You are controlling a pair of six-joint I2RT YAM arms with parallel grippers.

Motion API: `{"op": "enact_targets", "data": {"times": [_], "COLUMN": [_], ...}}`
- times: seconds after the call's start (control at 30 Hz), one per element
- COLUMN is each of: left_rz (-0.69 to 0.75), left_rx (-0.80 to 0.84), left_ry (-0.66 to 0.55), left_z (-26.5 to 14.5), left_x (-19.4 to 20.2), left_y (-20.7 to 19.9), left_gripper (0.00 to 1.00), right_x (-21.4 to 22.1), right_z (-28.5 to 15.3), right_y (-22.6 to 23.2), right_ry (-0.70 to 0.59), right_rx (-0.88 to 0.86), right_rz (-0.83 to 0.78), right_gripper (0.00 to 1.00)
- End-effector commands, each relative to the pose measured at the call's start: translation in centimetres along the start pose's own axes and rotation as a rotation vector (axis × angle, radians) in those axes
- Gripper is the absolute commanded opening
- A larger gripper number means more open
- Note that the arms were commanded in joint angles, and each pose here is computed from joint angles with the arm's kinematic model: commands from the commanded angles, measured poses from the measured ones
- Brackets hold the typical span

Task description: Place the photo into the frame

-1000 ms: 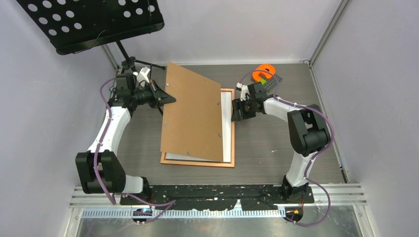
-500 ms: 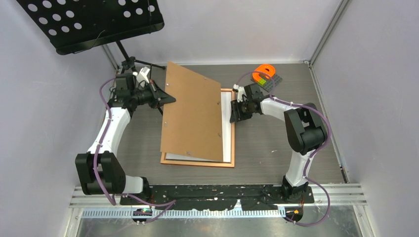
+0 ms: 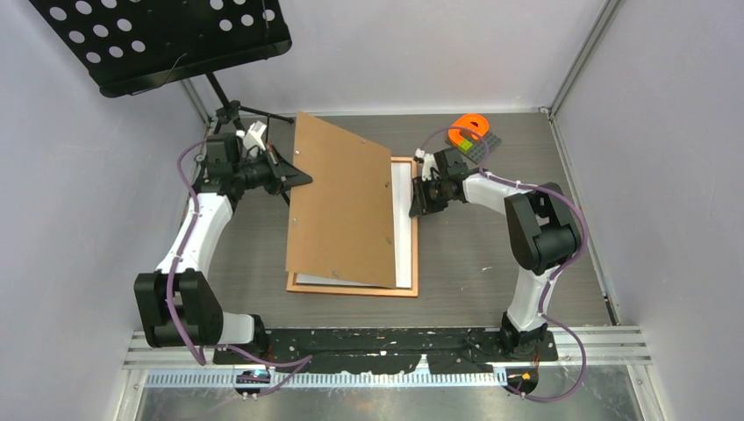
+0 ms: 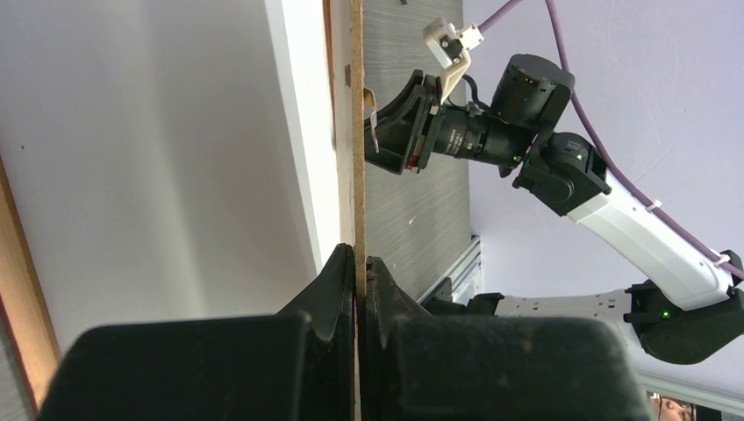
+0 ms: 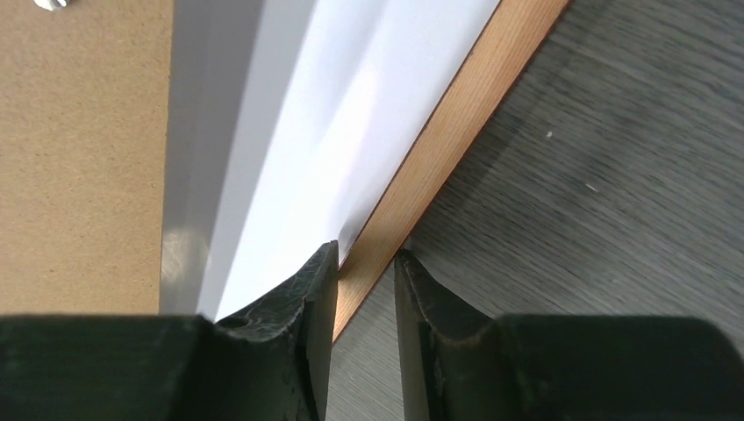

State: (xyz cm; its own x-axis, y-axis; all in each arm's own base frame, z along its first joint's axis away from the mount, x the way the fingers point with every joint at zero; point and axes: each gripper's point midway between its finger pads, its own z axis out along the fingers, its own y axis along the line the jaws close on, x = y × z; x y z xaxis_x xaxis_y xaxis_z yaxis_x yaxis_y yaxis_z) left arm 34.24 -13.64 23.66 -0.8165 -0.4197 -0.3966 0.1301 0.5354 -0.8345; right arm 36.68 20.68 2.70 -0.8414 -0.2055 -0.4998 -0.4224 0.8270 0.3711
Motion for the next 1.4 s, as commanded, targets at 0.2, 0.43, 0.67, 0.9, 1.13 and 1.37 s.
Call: {"op": "enact_targets", "data": {"times": [0.2, 0.43, 0.67, 0.9, 1.13, 1.37], "left_rz": [0.041, 0.022, 0.037, 0.065, 0.069, 0.073], "left_rx": [0.082, 0.112, 0.163, 0.247, 0.296, 0.305], "left_ry": [-0.056, -0.042, -0.057, -0.059, -0.056, -0.043], "left_z": [-0.4, 0.5, 2.5, 5.5, 8.1, 10.1], "left_x": [-1.2, -1.1, -0.6, 0.1, 0.5, 1.1], "left_y": [-2.0, -1.9, -2.9, -5.3, -7.4, -7.9], "left_gripper": [0.0, 0.0, 0.0, 0.0, 0.0, 0.0], "right_x": [-0.9, -0.4, 0.5, 0.4, 0.2, 0.4], "right_z": [-1.0, -1.6, -2.7, -4.5, -5.8, -6.3], "right_y": [-2.6, -4.1, -6.0, -7.0, -6.9, -7.2], "right_ry": [-0.039, -0.043, -0.059, -0.114, -0.162, -0.184], "right_rx": [0.039, 0.058, 0.092, 0.116, 0.12, 0.131], "right_rz": [0.067, 0.117, 0.178, 0.215, 0.235, 0.255], "right_gripper": [0.18, 0.11, 0.06, 0.06, 0.06, 0.06]}}
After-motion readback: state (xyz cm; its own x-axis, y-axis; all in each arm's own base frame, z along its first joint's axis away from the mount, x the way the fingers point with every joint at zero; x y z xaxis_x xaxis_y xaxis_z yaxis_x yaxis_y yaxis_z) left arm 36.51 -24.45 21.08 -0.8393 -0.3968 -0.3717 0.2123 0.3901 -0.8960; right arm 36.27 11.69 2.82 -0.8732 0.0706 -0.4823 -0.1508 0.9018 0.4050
